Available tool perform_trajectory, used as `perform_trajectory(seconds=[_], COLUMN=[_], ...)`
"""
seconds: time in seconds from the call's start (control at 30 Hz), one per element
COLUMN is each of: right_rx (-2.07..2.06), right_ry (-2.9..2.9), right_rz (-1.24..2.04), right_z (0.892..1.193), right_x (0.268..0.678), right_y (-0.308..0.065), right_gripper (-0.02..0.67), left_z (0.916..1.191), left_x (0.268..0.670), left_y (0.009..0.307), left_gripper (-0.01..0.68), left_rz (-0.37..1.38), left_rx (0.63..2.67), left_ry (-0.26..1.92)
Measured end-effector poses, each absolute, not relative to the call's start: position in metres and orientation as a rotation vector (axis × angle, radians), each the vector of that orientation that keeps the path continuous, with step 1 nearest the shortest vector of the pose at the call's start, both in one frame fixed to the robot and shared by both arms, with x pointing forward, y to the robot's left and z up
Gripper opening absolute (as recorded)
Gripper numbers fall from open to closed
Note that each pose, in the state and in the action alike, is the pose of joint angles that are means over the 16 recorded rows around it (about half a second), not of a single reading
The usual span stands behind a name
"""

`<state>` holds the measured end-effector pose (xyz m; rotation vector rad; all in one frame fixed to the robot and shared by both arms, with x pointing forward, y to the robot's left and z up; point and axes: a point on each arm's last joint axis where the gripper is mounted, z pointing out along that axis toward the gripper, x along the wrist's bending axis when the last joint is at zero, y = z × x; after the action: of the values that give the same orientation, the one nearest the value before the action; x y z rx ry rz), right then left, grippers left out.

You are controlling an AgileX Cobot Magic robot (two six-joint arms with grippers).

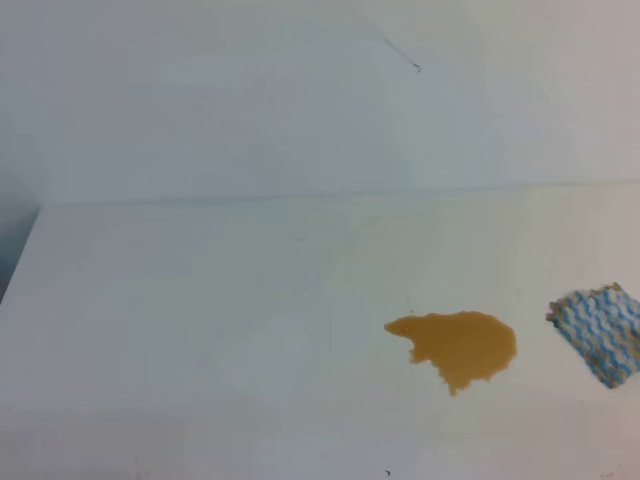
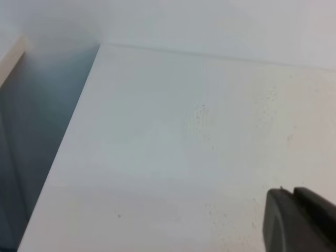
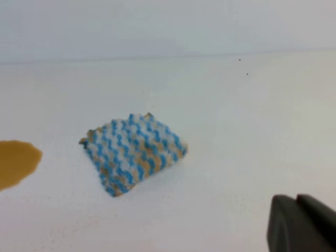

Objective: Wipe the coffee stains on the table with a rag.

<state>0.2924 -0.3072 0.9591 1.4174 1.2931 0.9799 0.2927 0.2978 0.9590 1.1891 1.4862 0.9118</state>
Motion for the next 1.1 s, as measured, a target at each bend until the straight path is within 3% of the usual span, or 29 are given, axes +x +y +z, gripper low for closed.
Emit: perform_trajectory(seconds=[0.7,1.1], right_rx=[1.391,1.084], right_ry=[1.275,1.054], right_rz=[0.998,1.198], right_z=[0.962,0.996], right_x=[0.293,0.294], right_y=[-0.307,-0.302], right_gripper=[-0.004,-0.004], left_z=[0.959,0.96], left_x=[0.292,0.291], left_y=[0.298,0.298], left_gripper=[-0.001,-0.001], left_rz=[0.915,0.923], left_rx=[1.185,1.176], left_ry=[1.48,1.468])
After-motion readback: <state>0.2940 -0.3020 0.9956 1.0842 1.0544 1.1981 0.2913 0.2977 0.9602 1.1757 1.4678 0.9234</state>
